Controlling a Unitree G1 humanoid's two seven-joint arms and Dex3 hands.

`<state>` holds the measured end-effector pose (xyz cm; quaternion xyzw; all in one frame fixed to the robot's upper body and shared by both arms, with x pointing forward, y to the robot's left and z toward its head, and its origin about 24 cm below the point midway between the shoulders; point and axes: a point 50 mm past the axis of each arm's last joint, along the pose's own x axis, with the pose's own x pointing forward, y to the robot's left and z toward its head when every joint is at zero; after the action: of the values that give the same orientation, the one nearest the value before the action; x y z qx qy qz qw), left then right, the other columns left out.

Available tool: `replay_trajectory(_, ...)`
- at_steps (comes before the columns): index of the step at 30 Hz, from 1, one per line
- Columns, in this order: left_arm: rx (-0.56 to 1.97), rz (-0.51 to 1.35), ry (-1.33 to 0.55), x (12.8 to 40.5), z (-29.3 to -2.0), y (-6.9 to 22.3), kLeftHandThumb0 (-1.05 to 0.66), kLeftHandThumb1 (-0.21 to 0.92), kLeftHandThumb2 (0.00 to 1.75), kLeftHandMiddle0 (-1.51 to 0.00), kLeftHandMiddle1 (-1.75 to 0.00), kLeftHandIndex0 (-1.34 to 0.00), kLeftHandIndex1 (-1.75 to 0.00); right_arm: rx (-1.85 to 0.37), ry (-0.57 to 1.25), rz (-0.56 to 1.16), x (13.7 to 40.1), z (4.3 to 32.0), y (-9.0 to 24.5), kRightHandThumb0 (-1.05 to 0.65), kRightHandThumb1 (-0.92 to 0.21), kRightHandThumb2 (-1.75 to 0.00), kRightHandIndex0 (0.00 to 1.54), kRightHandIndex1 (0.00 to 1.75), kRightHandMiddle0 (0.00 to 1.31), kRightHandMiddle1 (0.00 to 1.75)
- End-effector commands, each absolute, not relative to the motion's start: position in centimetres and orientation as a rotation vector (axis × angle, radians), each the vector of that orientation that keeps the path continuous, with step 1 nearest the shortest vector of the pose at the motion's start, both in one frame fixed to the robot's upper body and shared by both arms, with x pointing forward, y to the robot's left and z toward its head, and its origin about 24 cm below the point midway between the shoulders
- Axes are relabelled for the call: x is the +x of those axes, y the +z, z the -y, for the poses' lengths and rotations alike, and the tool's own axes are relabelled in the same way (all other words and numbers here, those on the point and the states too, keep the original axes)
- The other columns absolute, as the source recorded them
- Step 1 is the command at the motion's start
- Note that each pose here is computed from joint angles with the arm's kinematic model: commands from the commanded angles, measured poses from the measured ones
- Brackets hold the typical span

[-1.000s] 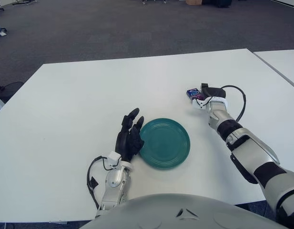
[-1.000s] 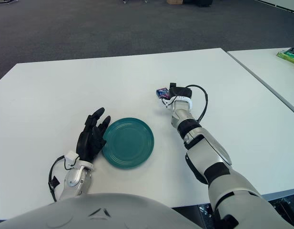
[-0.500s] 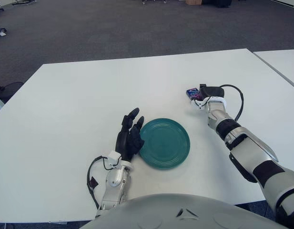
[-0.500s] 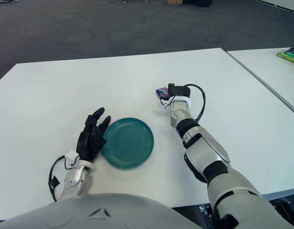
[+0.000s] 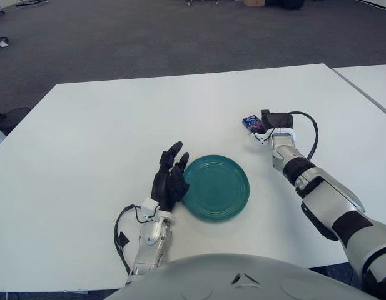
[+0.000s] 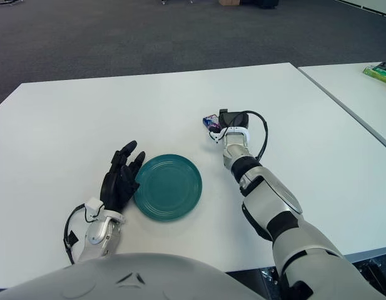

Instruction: Put the gum into the plate.

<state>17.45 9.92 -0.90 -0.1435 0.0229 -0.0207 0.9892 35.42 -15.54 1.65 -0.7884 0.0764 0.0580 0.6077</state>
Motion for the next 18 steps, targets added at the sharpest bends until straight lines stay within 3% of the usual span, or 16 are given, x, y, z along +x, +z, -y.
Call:
replay_trajectory(1,-0.353,-0.095,-0.03,17.27,-8.32,-1.36,-0.93,0.92,0.95,-0.52,-0.01,-0.15,-0.73,-1.859,0.197,-0.215,34.35,15.7,0.01,-0.6,-0.92,-0.88,0.63,0.09,0.16,1.29)
replay_trajectory(7,-0.368,-0.088,-0.027,17.26,-8.37,-1.31,-0.93,0.92,0.94,-0.53,-0.01,-0.16,-0.74,-1.934,0.212,-0.218,34.26,15.48,-0.02,-0.63,-0.92,-0.87,0.55,0.04,0.02,1.02)
replay_trajectory(13,-0.356,-0.088,-0.033,17.17,-8.42,-1.25,-0.95,0.92,0.93,-0.53,-0.01,-0.17,-0.75,-2.003,0.232,-0.249,34.22,15.48,-0.02,-0.66,-0.92,-0.85,0.49,0.01,0.0,0.77)
replay_trajectory(18,-0.348,-0.09,-0.035,17.16,-8.43,-1.23,-0.95,0.92,0.94,-0.53,-0.01,-0.16,-0.75,-2.014,0.233,-0.253,34.15,15.49,0.03,-0.67,-0.92,-0.84,0.47,0.0,0.0,0.68)
